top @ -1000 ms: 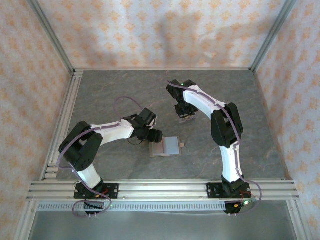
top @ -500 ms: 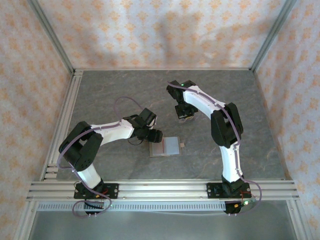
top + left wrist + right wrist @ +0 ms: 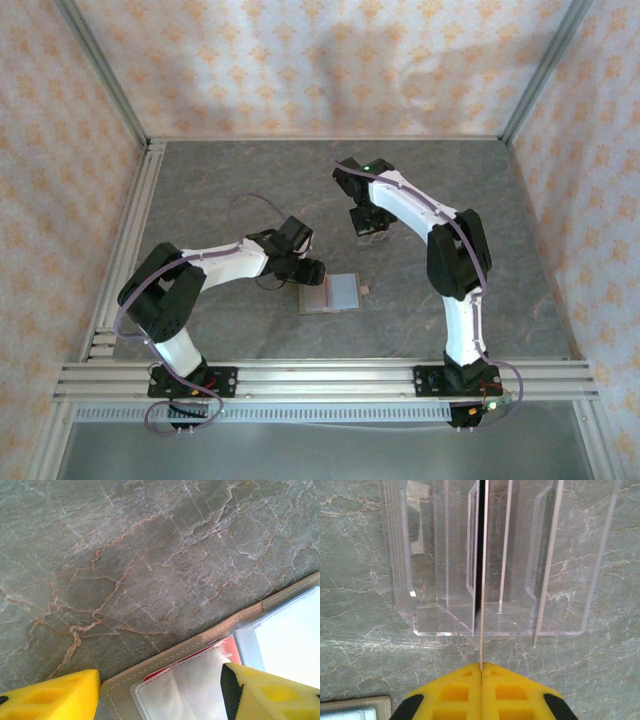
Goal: Put the credit cards into the card holder
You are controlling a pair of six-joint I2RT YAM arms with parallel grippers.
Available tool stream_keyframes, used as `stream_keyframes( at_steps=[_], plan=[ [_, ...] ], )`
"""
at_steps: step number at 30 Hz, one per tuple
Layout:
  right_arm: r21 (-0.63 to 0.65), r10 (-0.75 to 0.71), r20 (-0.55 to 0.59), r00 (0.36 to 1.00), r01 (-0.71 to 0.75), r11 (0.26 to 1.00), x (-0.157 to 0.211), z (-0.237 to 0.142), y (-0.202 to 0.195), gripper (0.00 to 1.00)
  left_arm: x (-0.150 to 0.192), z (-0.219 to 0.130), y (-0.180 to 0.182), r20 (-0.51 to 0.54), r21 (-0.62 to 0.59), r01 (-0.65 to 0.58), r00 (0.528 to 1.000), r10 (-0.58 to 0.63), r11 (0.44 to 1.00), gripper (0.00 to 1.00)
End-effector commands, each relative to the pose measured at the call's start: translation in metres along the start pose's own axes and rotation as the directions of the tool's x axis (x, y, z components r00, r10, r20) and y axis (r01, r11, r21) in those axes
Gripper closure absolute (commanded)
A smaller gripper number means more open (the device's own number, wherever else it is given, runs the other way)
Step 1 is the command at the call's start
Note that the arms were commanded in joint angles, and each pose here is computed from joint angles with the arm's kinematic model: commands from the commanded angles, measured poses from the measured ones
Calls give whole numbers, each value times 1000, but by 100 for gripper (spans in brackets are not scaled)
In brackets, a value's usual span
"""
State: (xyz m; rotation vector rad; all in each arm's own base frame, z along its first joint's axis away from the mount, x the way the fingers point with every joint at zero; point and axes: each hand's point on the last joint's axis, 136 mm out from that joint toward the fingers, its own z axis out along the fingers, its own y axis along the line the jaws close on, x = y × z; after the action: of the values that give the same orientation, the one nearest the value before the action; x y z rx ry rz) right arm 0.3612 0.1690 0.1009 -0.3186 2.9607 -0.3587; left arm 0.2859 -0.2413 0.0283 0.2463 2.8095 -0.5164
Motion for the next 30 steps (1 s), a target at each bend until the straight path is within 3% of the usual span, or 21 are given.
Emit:
stream_keyframes(
  at_steps=[1, 25, 30],
  plan=[
    [31, -4, 27, 1000, 3, 1000, 4, -20, -12, 100, 4, 5, -3, -15, 11, -13, 1000, 13, 1000, 34],
    [25, -8, 135, 991, 4, 1000, 11, -73, -13, 100, 3, 2, -5, -11, 21, -12, 1000, 12, 1000, 34],
    [-32, -9, 169, 986, 15, 999, 29, -84, 9, 100, 3, -1, -8, -5, 37, -12, 1000, 12, 999, 34]
  ],
)
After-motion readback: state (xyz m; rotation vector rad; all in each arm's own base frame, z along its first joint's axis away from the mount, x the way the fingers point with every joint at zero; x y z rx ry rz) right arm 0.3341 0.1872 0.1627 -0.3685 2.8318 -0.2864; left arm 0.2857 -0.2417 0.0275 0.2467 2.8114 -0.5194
